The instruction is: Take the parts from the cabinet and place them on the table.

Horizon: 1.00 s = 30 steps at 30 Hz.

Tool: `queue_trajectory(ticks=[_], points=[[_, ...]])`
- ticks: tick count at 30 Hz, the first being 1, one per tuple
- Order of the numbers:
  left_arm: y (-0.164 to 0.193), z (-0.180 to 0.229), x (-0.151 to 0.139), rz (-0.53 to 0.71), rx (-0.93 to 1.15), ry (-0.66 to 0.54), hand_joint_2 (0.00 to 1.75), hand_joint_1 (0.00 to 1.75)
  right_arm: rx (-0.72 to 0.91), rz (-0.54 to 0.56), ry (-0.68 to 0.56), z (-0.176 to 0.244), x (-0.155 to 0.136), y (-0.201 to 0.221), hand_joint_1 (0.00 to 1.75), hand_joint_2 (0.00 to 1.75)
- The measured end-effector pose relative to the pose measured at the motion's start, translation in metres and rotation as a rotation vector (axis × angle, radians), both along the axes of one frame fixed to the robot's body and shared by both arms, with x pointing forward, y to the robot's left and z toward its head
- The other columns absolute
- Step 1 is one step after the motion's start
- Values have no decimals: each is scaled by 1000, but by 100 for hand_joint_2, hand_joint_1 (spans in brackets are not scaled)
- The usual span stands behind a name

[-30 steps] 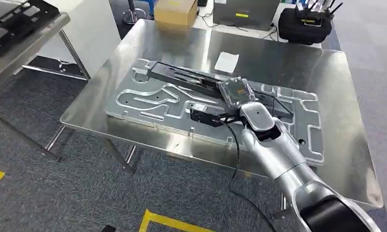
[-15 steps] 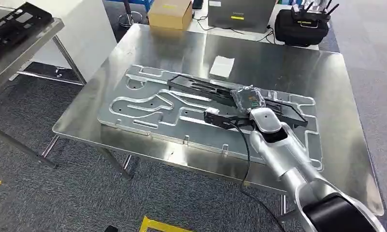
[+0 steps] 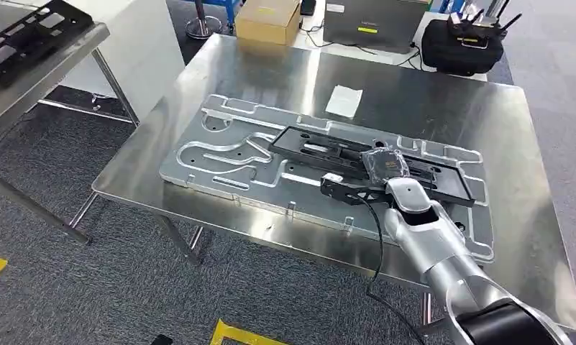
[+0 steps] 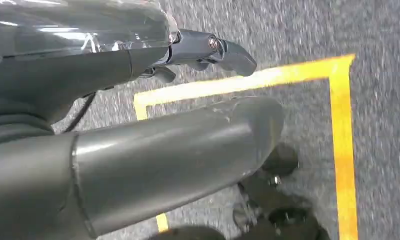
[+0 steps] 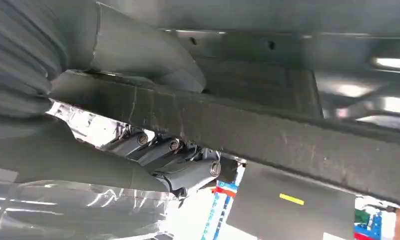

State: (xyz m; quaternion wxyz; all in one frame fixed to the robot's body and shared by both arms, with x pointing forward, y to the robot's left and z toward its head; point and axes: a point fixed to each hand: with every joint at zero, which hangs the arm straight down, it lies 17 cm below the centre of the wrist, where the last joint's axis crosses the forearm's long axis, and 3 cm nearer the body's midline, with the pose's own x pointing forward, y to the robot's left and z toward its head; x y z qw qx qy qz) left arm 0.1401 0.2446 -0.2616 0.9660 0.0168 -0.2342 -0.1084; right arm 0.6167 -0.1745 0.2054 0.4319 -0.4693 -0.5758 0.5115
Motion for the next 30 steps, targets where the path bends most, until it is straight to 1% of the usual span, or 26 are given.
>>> queue_trajectory(ticks=[2,3,5,13,21,25,30], points=[[0,0,-1,0,0,1,175,0,-1,-3,11,-5,-1,-1,0,0],[0,0,0,0,0,1,0,0,0,-2,13,-6,-1,-2,0,0],[1,0,0,-3,2,0,0,0,5,3,12,-6,-1,0,0,0],[2,0,-1,11,-3,-7,0,0,15,-1,43,-29,-7,-4,0,0],[1,1,-1,12,-11,-7,0,0,34,4,44,-31,-8,-9,0,0],[1,0,-1,19,-13,-5,0,0,41,0,65,-45,-13,-11,0,0],[-2,1,0,30,-30,-1,0,0,50,6,46,-38,-11,-11,0,0]])
